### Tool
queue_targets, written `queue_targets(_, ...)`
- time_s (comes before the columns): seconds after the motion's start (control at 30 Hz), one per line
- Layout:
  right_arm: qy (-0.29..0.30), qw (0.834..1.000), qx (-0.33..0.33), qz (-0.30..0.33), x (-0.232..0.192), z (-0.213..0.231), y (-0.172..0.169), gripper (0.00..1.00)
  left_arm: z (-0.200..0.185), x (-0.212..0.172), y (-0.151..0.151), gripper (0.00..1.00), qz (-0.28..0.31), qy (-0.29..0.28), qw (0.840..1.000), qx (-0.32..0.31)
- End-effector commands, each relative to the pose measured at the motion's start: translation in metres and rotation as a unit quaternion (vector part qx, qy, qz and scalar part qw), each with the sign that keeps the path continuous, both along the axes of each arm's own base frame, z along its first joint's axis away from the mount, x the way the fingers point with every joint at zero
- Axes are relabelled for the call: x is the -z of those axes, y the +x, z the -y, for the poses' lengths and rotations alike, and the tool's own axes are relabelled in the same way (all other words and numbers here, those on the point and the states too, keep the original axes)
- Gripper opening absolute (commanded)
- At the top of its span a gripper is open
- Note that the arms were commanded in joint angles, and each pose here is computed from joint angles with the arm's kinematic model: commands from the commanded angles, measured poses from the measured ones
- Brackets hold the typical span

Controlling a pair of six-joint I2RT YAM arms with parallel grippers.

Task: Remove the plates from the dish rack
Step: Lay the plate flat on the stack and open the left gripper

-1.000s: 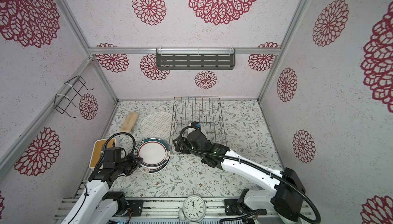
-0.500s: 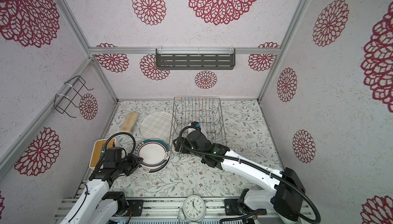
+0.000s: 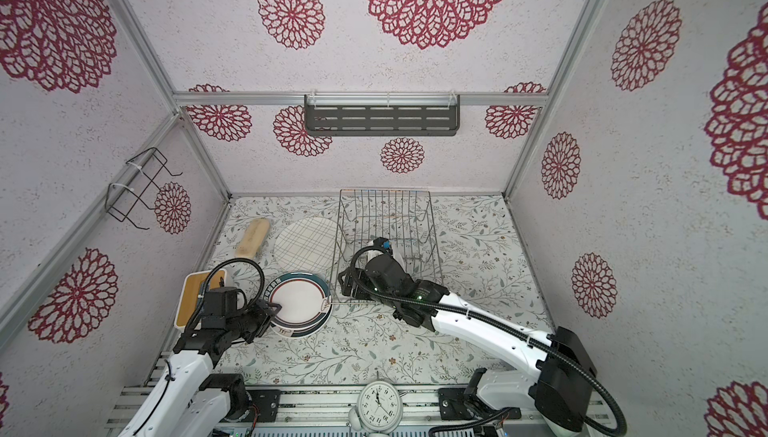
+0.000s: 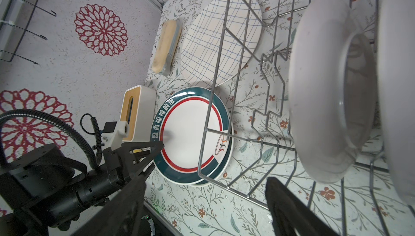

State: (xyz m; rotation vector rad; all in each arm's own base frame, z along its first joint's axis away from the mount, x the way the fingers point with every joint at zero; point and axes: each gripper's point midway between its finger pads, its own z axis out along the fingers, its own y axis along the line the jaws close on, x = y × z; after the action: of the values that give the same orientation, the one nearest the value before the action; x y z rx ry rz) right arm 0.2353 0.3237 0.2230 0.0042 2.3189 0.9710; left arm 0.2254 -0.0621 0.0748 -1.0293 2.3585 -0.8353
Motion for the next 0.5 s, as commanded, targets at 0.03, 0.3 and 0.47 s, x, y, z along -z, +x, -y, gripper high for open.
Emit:
queue_targets(0.03,0.014,1.0,-0.001,0.027,-0.0231,-0.0004,0.0016,0.87,-0.0017,-0.006,0.0062,0.49,0.013,0.008,1.0,0.005)
queue_targets(0.3,0.01,1.0,-0.001,0.028,-0.0221,-0.0011,0.0026,0.87,-0.0031,-0.0053,0.0057,0.63,0.01,0.013,1.0,0.004)
queue_targets(0.47,0.009,1.0,-0.002,0.028,-0.0216,-0.0026,0.0032,0.87,-0.0013,-0.0038,0.0052,0.7,0.003,0.016,1.0,0.011)
